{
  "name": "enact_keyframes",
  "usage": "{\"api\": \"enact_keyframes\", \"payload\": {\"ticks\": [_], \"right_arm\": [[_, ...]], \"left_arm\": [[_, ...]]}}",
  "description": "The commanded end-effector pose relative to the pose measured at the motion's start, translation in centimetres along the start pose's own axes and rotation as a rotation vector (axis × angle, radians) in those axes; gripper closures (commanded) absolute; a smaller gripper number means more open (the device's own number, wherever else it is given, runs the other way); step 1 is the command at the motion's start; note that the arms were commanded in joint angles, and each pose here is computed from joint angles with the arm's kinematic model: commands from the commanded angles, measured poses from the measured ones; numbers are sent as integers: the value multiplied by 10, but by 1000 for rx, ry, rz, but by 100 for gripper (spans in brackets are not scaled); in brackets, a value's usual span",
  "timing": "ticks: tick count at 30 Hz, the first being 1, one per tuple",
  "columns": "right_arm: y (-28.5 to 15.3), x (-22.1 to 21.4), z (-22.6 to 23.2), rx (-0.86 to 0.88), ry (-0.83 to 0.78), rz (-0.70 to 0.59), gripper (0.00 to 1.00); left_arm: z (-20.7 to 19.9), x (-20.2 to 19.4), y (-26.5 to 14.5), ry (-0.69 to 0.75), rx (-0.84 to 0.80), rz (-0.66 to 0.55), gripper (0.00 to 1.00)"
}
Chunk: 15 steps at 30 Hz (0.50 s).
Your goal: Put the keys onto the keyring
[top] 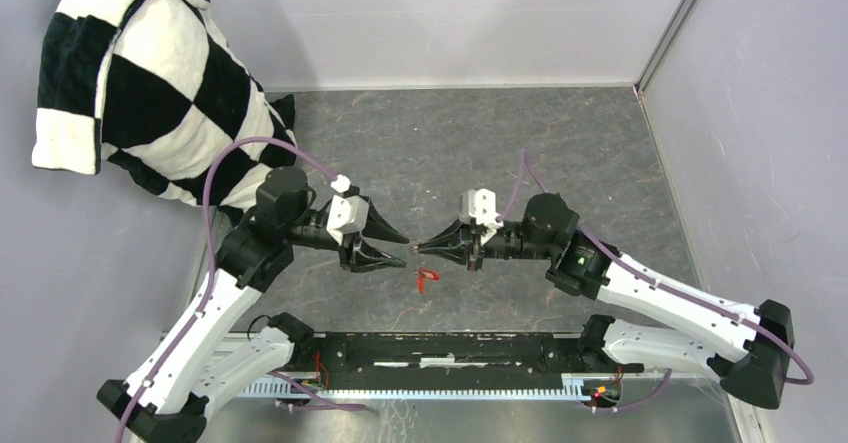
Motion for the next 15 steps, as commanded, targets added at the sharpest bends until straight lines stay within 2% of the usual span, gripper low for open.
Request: {"api": "enact_keyframes", "payload": {"ticks": [1, 9, 15], "right_arm": [[-8, 27, 4, -46, -24, -260, 99], [-10, 25, 13, -24, 64, -420, 100], [-7, 19, 18, 5, 118, -471, 99]], "left_arm": [[-8, 13, -10, 96, 78, -14, 52], [-16, 1, -9, 27, 80, -53, 64], [-10, -3, -4, -17, 65, -59, 62]]}}
Point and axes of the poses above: each gripper's point midway between its finger pads, its own y axis out along the fingers, its own z axis along the line the jaws close on, x = y × z, the point moved 8 cm from there along -y, back along the fingers, and after that the axes turned 4 degrees about -y, right-handed, at the moved point
